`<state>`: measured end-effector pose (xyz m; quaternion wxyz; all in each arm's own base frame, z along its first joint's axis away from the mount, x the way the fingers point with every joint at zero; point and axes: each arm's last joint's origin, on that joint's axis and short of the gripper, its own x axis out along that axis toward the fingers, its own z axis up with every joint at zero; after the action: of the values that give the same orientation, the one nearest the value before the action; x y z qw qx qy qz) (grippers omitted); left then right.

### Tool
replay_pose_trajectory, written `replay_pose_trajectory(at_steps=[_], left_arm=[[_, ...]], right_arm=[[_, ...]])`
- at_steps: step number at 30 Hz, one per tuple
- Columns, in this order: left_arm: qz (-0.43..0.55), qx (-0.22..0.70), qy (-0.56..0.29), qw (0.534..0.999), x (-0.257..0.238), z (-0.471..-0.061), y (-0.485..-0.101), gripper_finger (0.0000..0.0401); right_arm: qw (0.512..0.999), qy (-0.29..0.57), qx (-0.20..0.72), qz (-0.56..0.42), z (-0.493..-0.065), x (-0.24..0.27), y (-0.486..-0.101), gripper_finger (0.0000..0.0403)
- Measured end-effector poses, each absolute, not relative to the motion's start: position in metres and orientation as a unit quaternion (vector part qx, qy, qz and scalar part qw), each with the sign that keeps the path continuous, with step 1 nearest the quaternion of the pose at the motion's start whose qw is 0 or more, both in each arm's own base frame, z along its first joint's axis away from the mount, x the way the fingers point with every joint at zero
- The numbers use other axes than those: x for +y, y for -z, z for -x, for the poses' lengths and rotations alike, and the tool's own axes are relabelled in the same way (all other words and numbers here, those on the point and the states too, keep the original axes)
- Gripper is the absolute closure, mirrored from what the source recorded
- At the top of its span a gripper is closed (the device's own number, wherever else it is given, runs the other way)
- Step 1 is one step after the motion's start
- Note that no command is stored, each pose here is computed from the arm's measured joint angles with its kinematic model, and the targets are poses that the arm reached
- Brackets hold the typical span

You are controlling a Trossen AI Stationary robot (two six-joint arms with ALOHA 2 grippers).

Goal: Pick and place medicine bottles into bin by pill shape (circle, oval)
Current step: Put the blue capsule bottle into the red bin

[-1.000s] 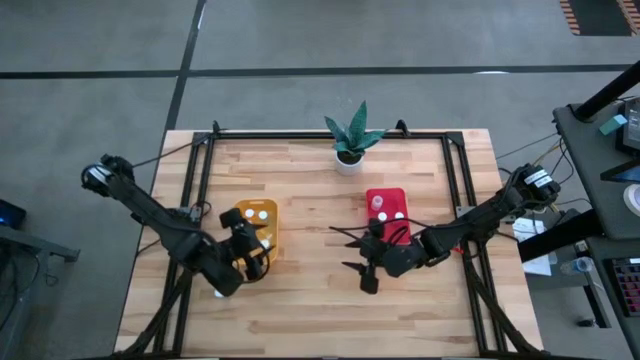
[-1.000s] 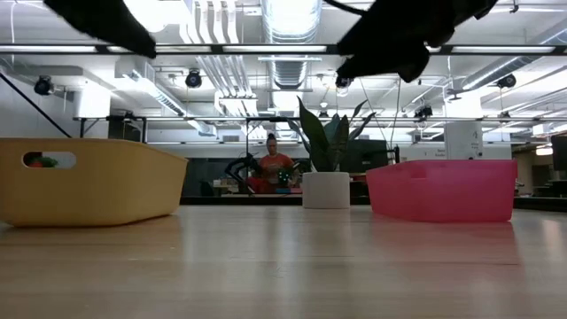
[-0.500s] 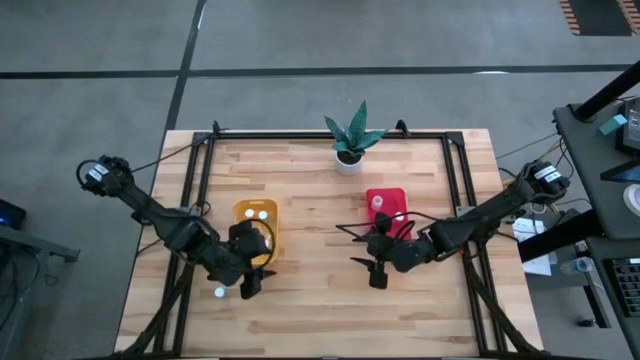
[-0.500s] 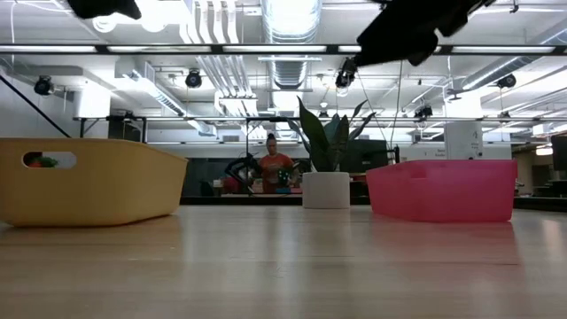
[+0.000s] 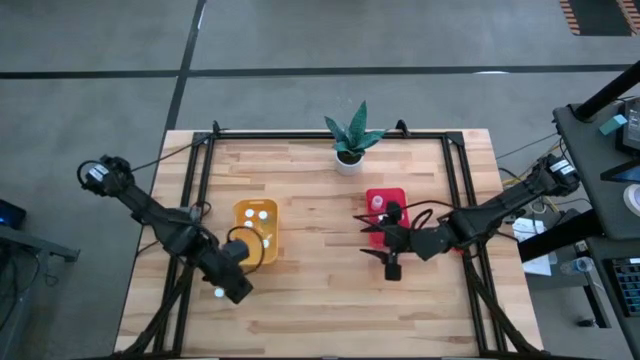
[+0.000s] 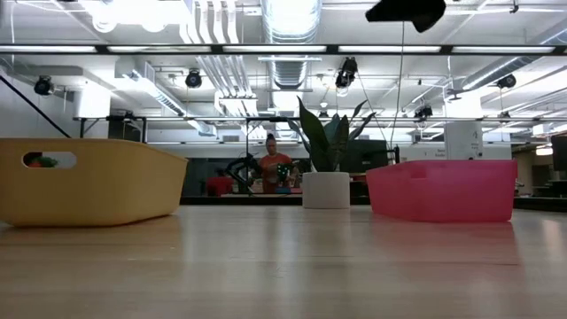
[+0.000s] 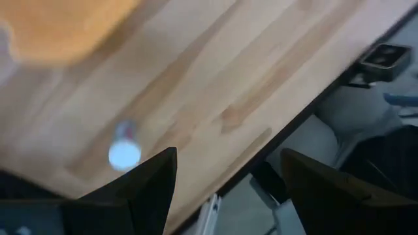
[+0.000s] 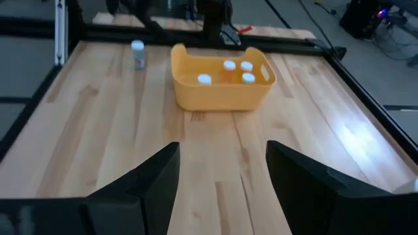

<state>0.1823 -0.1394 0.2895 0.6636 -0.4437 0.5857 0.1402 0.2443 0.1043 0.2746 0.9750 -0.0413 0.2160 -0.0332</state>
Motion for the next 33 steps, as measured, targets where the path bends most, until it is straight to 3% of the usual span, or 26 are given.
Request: replay_pose_trajectory(at_steps=[14, 33], left_arm=[[0.390, 0.665, -0.296, 0.564, -0.176, -0.167, -0.244, 0.0146], [0.359, 0.677, -0.290, 0.573, -0.176, -0.168, -0.215, 0.0146]], right_arm=[[0.973, 0.030, 0.222, 0.052, -0.243, 0.104, -0.271, 0.0183], [0.973, 0.033, 0.221, 0.054, -0.243, 0.104, -0.271, 0.0183]])
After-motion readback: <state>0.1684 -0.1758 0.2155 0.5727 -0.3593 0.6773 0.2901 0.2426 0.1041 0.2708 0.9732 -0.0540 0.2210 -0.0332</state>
